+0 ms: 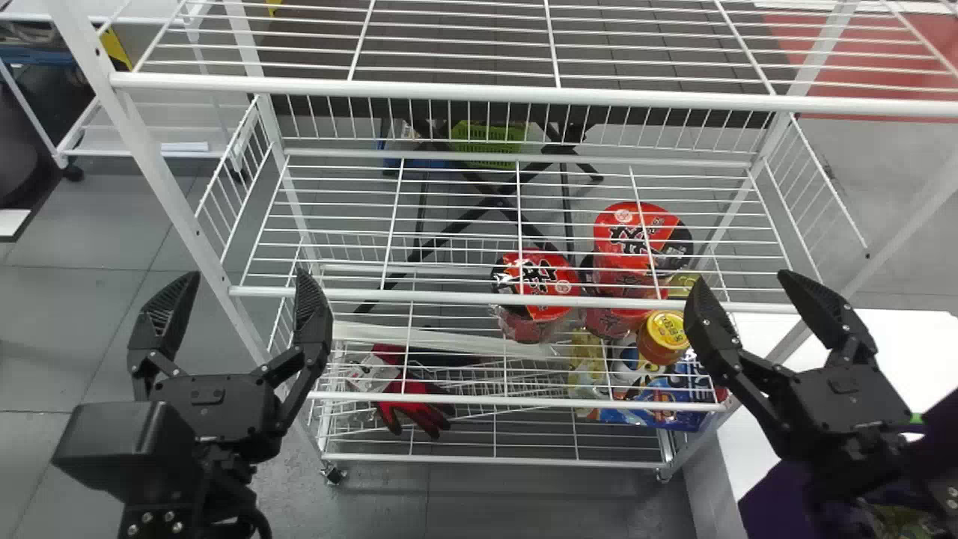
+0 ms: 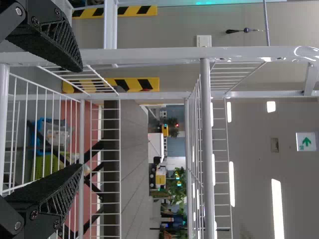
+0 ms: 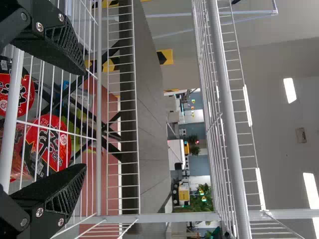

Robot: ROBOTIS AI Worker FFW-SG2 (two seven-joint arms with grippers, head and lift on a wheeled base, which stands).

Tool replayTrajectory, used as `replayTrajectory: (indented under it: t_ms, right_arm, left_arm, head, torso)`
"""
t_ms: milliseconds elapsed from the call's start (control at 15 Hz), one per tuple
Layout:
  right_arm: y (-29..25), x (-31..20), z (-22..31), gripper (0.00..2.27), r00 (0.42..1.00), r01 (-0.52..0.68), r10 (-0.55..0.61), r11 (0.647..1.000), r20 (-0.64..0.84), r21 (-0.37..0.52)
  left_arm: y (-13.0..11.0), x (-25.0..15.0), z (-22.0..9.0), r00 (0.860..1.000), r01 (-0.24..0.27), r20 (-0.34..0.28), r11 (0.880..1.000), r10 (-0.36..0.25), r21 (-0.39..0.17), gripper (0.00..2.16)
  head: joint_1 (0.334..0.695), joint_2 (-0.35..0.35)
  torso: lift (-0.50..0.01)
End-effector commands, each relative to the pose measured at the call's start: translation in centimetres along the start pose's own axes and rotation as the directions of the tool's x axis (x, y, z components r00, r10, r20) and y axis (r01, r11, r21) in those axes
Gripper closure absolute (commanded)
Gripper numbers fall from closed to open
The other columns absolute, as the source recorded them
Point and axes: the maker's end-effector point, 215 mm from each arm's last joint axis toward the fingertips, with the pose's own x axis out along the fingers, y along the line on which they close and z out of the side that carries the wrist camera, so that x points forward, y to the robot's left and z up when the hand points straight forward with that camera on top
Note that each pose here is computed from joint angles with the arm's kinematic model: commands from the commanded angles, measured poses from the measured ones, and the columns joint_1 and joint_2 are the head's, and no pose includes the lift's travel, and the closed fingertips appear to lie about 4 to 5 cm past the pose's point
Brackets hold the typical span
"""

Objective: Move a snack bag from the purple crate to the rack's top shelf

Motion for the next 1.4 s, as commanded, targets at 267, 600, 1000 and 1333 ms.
replayTrajectory:
  t_ms: [267,600,1000,1333]
  right_arm:
    - [0.0,0.2,0.1,0.17,1.000,-0.002,0.002,1.000,0.005,0.002]
    - [-0.4,0.2,0.2,0.17,1.000,0.004,-0.004,1.000,0.005,-0.001]
    - [-0.5,-0.1,0.5,0.17,1.000,0.007,-0.007,1.000,0.009,0.002]
    - [-1.1,-0.1,0.3,0.17,1.000,0.026,-0.026,1.000,0.003,0.003]
  left_arm:
    - [0.0,-0.1,0.2,1.000,-0.005,0.007,1.000,0.005,-0.006,0.14]
    - [-0.2,-0.1,0.3,1.000,-0.002,0.007,1.000,0.002,-0.007,0.14]
    - [-0.2,-0.1,0.4,1.000,-0.003,0.010,1.000,0.003,-0.006,0.14]
    - [-0.3,-0.1,0.3,1.000,-0.002,0.008,1.000,0.002,-0.005,0.14]
  head:
    - [0.695,-0.026]
    - [0.695,-0.030]
    - [0.695,-0.037]
    - [0.695,-0.044]
  torso:
    - [-0.358]
    - [-0.378]
    - [-0.402]
    - [-0.421]
